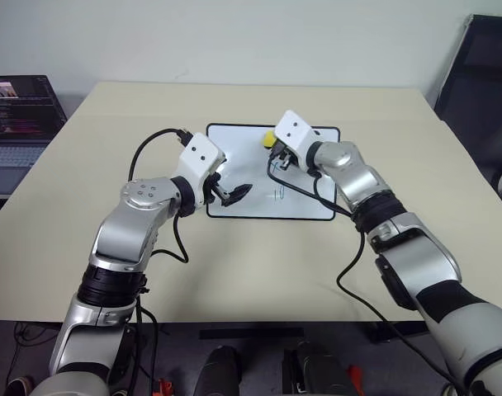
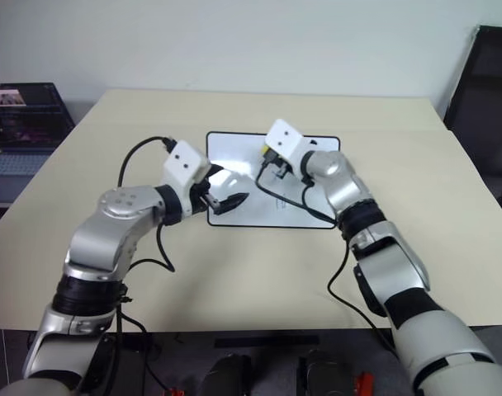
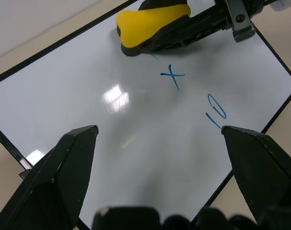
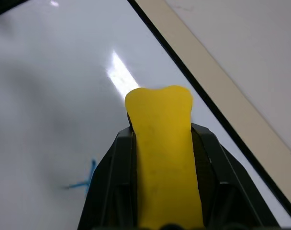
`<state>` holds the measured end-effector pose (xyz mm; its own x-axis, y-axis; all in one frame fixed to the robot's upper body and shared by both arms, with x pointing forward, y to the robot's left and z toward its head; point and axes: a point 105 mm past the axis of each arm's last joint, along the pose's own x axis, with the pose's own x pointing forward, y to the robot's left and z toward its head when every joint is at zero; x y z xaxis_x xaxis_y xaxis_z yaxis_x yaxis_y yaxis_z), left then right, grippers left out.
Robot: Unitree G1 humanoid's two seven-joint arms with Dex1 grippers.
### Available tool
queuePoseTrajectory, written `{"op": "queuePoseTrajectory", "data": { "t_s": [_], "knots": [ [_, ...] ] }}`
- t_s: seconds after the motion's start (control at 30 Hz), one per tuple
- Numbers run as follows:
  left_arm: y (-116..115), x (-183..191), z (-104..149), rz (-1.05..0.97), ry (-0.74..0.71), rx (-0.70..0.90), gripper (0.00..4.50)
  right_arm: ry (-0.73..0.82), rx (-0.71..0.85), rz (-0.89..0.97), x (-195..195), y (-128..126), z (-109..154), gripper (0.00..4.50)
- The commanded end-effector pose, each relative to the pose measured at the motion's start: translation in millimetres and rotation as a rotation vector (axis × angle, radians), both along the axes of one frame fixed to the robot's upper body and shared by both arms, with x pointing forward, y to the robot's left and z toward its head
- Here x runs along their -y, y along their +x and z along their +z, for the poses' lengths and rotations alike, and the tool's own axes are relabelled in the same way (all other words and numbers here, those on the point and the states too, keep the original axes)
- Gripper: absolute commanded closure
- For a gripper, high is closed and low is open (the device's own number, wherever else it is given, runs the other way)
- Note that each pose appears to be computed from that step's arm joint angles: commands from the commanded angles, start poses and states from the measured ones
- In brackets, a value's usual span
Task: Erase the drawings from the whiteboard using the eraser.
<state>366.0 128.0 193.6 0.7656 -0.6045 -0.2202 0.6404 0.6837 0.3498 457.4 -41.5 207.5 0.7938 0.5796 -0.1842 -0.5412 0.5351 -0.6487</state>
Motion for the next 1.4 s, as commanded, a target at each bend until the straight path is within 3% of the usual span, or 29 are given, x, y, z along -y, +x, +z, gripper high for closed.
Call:
{"op": "queuePoseTrajectory", "data": {
  "t_s": [0.03,0.23,0.53,0.77,1.4],
  "knots": [
    [0.4,2.0,10.5,-0.017,0.009,0.046,0.0,-0.039,-0.008,-0.058,24.6,3.3,-8.9,3.36],
    [0.9,3.5,10.2,-0.026,0.01,0.045,0.0,-0.107,0.001,-0.072,37.9,2.1,-15.3,3.37],
    [-0.8,5.3,10.6,-0.026,0.008,0.048,0.0,-0.084,0.048,0.046,-17.9,-5.6,-6.7,3.37],
    [-3.0,5.8,9.9,-0.023,0.011,0.049,0.0,-0.1,0.062,0.069,-37.9,-4.9,-5.4,3.37],
    [-2.9,9.6,7.3,-0.033,0.007,0.038,0.0,-0.244,-0.032,0.064,4.2,-5.1,-34.0,3.38]
  ]
}}
